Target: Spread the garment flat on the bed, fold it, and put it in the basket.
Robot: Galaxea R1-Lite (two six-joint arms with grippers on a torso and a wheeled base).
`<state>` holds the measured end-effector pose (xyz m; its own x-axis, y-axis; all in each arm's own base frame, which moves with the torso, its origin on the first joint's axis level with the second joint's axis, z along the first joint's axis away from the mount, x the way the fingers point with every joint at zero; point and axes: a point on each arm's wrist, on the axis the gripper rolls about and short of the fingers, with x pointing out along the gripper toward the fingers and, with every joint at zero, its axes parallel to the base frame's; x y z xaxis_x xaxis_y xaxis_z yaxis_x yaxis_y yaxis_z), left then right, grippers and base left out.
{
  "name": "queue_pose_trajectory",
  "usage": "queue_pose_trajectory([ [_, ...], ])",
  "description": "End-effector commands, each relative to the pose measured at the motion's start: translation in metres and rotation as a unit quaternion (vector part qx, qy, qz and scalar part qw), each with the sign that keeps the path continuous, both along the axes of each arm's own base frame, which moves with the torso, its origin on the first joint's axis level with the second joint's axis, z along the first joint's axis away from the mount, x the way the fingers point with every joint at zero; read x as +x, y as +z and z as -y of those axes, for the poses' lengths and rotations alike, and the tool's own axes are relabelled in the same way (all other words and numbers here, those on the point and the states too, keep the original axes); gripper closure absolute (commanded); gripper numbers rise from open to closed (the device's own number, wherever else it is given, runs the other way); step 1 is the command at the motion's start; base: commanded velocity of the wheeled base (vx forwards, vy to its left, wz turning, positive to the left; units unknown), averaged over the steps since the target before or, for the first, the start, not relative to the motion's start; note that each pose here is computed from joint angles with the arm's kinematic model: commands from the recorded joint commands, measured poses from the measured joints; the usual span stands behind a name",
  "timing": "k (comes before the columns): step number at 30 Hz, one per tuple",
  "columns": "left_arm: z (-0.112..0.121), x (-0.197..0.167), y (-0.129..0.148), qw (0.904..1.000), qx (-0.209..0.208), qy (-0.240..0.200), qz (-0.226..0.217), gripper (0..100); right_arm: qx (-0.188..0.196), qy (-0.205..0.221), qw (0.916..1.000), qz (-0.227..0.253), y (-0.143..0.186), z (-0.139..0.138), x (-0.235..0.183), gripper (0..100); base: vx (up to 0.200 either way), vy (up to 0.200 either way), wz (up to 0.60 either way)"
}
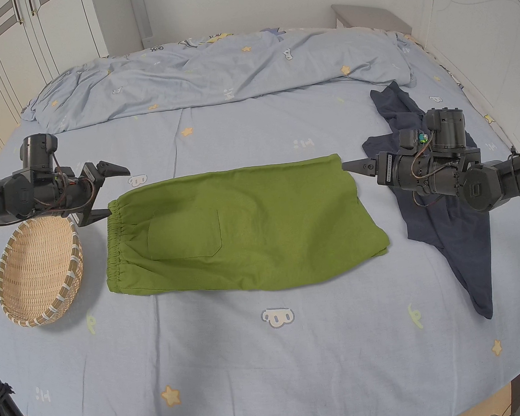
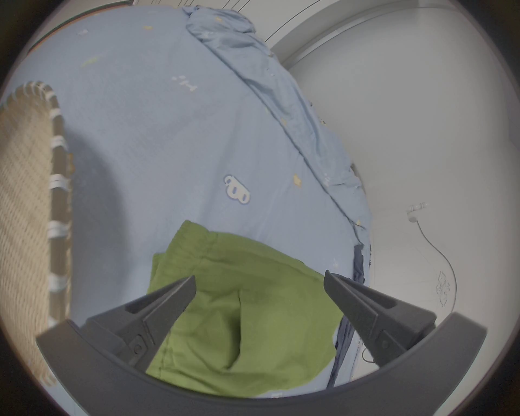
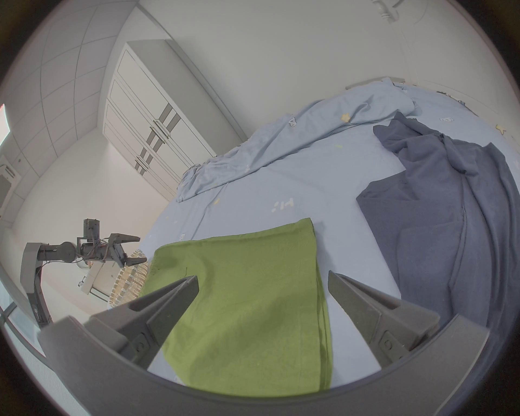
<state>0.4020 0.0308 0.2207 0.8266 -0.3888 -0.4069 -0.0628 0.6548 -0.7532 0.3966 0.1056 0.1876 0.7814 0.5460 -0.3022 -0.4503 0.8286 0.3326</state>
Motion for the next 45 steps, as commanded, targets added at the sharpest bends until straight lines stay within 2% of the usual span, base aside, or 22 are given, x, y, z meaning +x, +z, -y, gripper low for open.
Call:
queue_pose_trajectory([
  [1, 0.003, -0.061, 0.038, 0.9994, 0.007, 0.001, 0.033, 0, 0.02, -0.01, 0.9997, 0.002, 0.018, 0.01, -0.024, 0, 0.0, 0.0, 0.0],
  [3, -0.006, -0.068, 0.015, 0.9994, 0.033, 0.0, 0.007, 0, 0.023, -0.012, 0.9996, -0.009, 0.017, 0.013, -0.023, 0, 0.0, 0.0, 0.0],
  [8, -0.007, -0.078, -0.027, 0.9936, 0.1, -0.043, -0.03, 0, 0.024, -0.015, 0.9991, -0.031, 0.018, 0.025, -0.019, 0, 0.0, 0.0, 0.0],
  [11, -0.016, -0.082, -0.03, 0.9924, 0.112, -0.042, -0.03, 0, 0.024, -0.019, 0.999, -0.031, 0.018, 0.03, -0.018, 0, 0.0, 0.0, 0.0],
  [14, -0.02, -0.078, -0.035, 0.9931, 0.101, -0.05, -0.033, 0, 0.024, -0.015, 0.999, -0.033, 0.018, 0.027, -0.019, 0, 0.0, 0.0, 0.0],
  [16, -0.024, -0.065, -0.055, 0.9931, 0.088, -0.063, -0.046, 0, 0.026, -0.011, 0.9991, -0.033, 0.018, 0.024, -0.019, 0, 0.0, 0.0, 0.0],
  [19, -0.026, -0.055, -0.067, 0.9933, 0.085, -0.062, -0.046, 0, 0.025, 0.0, 0.9991, -0.034, 0.017, 0.016, -0.02, 0, 0.0, 0.0, 0.0],
  [27, -0.02, -0.036, -0.096, 0.9931, 0.073, -0.07, -0.061, 0, 0.023, 0.006, 0.9988, -0.043, 0.01, 0.011, -0.019, 0, 0.0, 0.0, 0.0],
  [35, -0.013, -0.032, -0.095, 0.9938, 0.069, -0.073, -0.047, 0, 0.023, 0.006, 0.9988, -0.043, 0.009, 0.011, -0.018, 0, 0.0, 0.0, 0.0],
  [45, -0.016, -0.027, -0.098, 0.996, 0.053, -0.059, -0.041, 0, 0.02, 0.004, 0.9986, -0.05, 0.003, 0.01, -0.015, 0, 0.0, 0.0, 0.0],
])
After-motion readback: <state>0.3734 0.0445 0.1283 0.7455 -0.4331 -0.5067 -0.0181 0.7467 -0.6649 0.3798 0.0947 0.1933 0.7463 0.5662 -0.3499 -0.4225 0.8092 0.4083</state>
